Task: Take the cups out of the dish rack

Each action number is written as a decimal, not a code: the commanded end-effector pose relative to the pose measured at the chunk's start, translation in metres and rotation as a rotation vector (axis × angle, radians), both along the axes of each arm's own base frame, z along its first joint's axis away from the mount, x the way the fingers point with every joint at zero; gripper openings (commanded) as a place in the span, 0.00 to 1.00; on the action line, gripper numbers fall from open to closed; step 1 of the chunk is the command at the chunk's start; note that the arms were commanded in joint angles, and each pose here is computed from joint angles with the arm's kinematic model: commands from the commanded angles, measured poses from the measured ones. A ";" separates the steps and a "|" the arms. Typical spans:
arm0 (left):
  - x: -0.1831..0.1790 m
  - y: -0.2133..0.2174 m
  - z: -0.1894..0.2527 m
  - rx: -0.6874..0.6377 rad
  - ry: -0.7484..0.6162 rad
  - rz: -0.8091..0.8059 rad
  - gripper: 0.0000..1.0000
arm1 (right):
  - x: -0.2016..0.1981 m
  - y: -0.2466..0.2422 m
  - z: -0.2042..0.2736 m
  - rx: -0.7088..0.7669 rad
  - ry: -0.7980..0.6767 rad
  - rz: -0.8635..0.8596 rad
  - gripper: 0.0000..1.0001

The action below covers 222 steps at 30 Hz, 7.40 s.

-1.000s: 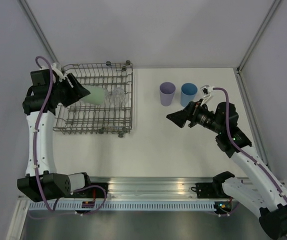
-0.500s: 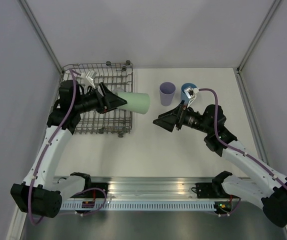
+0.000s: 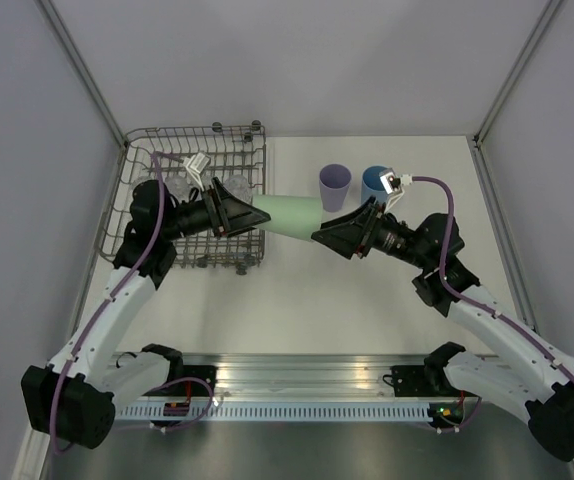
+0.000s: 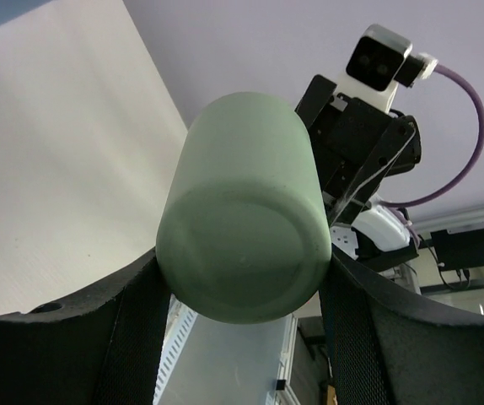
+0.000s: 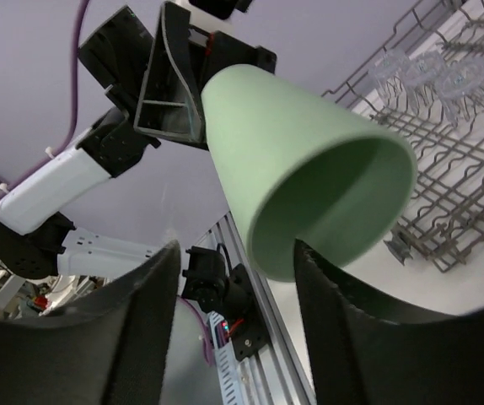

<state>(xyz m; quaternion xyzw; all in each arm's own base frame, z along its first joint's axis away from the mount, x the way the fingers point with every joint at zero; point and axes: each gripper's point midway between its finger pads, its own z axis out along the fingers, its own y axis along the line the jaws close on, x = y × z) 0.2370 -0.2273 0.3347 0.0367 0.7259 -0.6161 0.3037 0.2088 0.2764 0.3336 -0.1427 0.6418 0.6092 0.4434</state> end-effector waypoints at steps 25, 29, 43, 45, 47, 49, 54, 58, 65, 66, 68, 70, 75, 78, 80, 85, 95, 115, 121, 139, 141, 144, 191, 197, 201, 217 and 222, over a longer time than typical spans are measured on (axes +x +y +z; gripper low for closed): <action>-0.007 -0.011 0.002 0.038 -0.031 0.057 1.00 | -0.011 -0.010 0.048 0.051 -0.156 -0.025 0.00; 0.010 0.017 -0.002 0.252 -0.070 0.240 1.00 | 0.003 -0.019 0.046 -0.064 -0.183 -0.121 0.00; 0.012 0.123 -0.044 0.788 -0.117 0.609 1.00 | 0.090 -0.130 0.027 -0.805 -0.086 -0.742 0.00; 0.009 0.129 -0.053 0.827 -0.120 0.604 1.00 | 0.103 -0.149 0.015 -0.915 -0.038 -0.805 0.00; 0.007 0.136 -0.062 0.878 -0.122 0.605 1.00 | 0.121 -0.164 0.015 -0.981 0.003 -0.874 0.00; 0.007 0.151 -0.067 0.938 -0.120 0.658 1.00 | 0.133 -0.187 0.018 -1.017 0.052 -0.921 0.00; 0.006 0.174 -0.087 1.041 -0.106 0.729 1.00 | 0.173 -0.219 -0.008 -1.096 0.199 -0.935 0.00; 0.005 0.174 -0.104 1.036 -0.101 0.733 1.00 | 0.200 -0.226 -0.030 -1.139 0.290 -0.878 0.00; -0.002 0.165 -0.101 0.944 -0.156 0.721 1.00 | 0.234 -0.256 -0.087 -1.238 0.474 -0.833 0.00; -0.003 0.164 -0.101 0.934 -0.162 0.720 1.00 | 0.239 -0.259 -0.085 -1.225 0.474 -0.831 0.00; -0.004 0.162 -0.101 0.918 -0.172 0.716 1.00 | 0.244 -0.262 -0.105 -1.255 0.526 -0.785 0.00; -0.006 0.159 -0.102 0.906 -0.178 0.704 1.00 | 0.251 -0.268 -0.109 -1.262 0.539 -0.763 0.00; -0.005 0.155 -0.105 0.899 -0.174 0.681 1.00 | 0.259 -0.270 -0.144 -1.291 0.618 -0.709 0.00; -0.004 0.154 -0.105 0.897 -0.174 0.678 1.00 | 0.264 -0.271 -0.161 -1.312 0.649 -0.690 0.00; -0.004 0.154 -0.105 0.898 -0.174 0.680 1.00 | 0.267 -0.271 -0.167 -1.320 0.655 -0.686 0.01; -0.004 0.153 -0.106 0.901 -0.174 0.674 1.00 | 0.276 -0.266 -0.175 -1.304 0.663 -0.665 0.00; -0.004 0.157 -0.106 0.905 -0.173 0.692 1.00 | 0.275 -0.266 -0.202 -1.340 0.716 -0.628 0.02; -0.004 0.156 -0.107 0.908 -0.173 0.686 1.00 | 0.271 -0.266 -0.172 -1.341 0.664 -0.685 0.29; -0.003 0.156 -0.109 0.911 -0.169 0.682 1.00 | 0.267 -0.266 -0.142 -1.308 0.611 -0.727 0.36; 0.022 0.183 -0.085 0.990 -0.042 0.892 1.00 | 0.206 -0.212 0.021 -0.837 0.184 -0.816 0.98; 0.032 0.188 -0.072 0.975 -0.014 0.971 1.00 | 0.191 -0.193 0.031 -0.755 0.135 -0.763 0.98; 0.043 0.199 -0.060 0.935 0.052 1.113 1.00 | 0.164 -0.181 0.031 -0.665 0.101 -0.723 0.98; 0.273 0.357 -0.182 0.895 0.534 1.461 1.00 | -0.025 -0.097 -0.028 -0.171 0.119 -0.314 0.98; 0.275 0.364 -0.195 0.960 0.546 1.450 1.00 | -0.017 -0.099 -0.036 -0.191 0.134 -0.338 0.98; 0.280 0.364 -0.207 0.991 0.553 1.410 1.00 | -0.015 -0.098 -0.040 -0.192 0.138 -0.340 0.98; 0.276 0.367 -0.221 1.056 0.587 1.376 0.56 | -0.008 -0.095 -0.041 -0.201 0.125 -0.337 0.98; 0.274 0.368 -0.199 1.043 0.551 1.396 0.37 | -0.007 -0.095 -0.037 -0.189 0.119 -0.336 0.98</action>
